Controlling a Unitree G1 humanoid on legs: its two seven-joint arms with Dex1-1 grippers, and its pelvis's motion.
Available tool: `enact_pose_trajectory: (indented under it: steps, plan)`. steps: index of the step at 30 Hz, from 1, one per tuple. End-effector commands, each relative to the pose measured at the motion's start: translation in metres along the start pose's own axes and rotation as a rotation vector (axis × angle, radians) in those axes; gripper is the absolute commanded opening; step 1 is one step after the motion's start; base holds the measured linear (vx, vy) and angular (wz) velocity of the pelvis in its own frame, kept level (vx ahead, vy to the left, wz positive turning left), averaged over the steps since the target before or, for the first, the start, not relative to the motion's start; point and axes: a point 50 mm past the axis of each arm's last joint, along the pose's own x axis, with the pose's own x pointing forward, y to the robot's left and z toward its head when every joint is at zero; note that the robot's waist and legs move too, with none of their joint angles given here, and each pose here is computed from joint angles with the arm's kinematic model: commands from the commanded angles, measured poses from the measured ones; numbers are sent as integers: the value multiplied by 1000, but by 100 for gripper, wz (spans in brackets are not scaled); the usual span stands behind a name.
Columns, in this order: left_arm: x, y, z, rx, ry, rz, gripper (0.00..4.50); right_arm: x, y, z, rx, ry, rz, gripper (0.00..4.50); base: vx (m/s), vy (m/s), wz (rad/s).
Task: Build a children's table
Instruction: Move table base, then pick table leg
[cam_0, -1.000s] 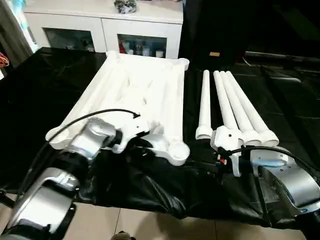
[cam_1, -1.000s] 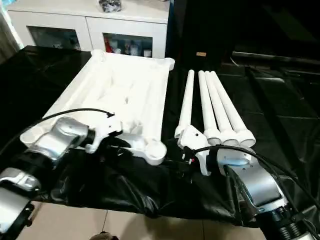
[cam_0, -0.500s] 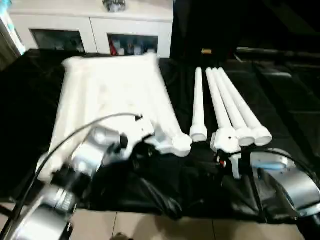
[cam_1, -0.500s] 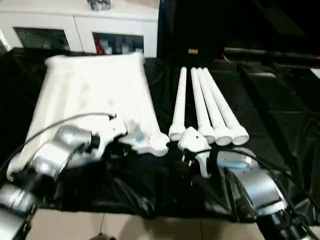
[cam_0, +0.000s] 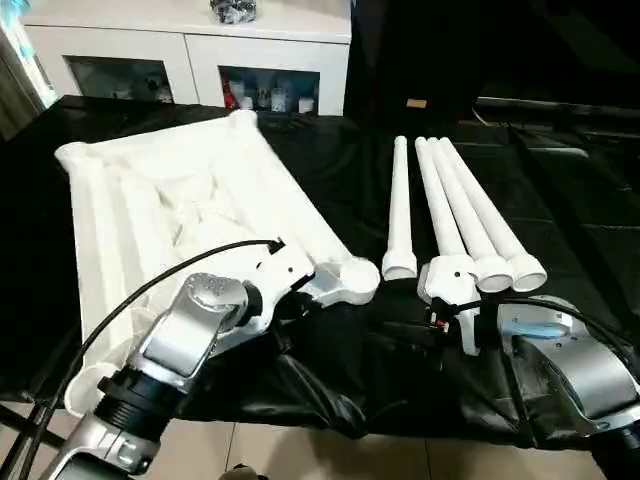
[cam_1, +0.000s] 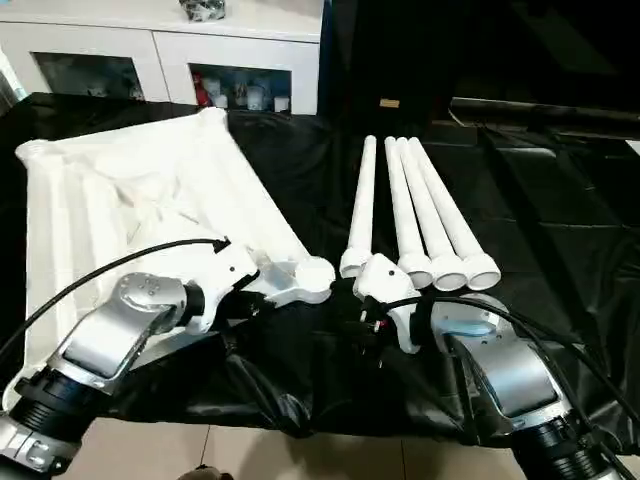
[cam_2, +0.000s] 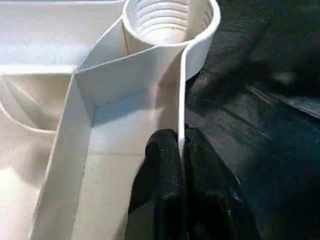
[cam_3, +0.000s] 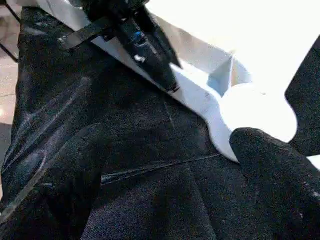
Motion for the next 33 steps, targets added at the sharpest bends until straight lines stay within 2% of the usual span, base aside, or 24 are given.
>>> enact_pose_trajectory:
  steps: [1,6,9,10,13,14,15,19,22,25,26,28,29,30,31,33]
  plan:
    - [-6,12,11,80,-71,74,4,1,-2,5,-26,-6,-7,431,0,0,0]
    - [-12,23,8,110,-94,105,4,1,-1,6,-14,-19,-13,431,0,0,0]
    - [-19,17,11,121,-130,30,4,-1,0,8,-3,-33,-19,431,0,0,0]
    - [-24,12,13,134,-158,-10,4,-2,-1,9,35,-47,-29,431,0,0,0]
    - [-27,10,15,139,-187,-26,57,-2,-4,11,108,-62,-46,450,0,0,0]
    - [-29,7,15,128,-207,-47,57,-1,-9,15,169,-86,-83,450,0,0,0]
    - [-30,7,15,116,-217,-44,60,1,-12,19,191,-102,-99,450,0,0,0]
    - [-31,13,17,143,-239,31,97,9,-26,35,238,-187,-194,450,0,0,0]
    - [-34,17,21,133,-272,80,123,13,-33,42,264,-217,-237,450,0,0,0]
    - [-39,15,24,130,-294,63,141,18,-44,45,293,-199,-320,450,0,0,0]
    - [-44,17,25,128,-294,90,162,24,-61,45,351,-162,-451,450,0,0,0]
    - [-44,17,25,128,-294,90,179,24,-61,45,351,-162,-451,450,0,0,0]
    - [-50,17,25,138,-287,121,179,29,-81,40,436,-87,-622,450,0,0,0]
    - [-53,16,26,143,-291,130,186,31,-90,37,479,-45,-690,450,0,0,0]
    - [-55,15,27,145,-294,135,206,32,-95,35,503,-18,-728,450,0,0,0]
    - [-58,10,29,143,-308,139,215,36,-102,34,536,8,-770,450,0,0,0]
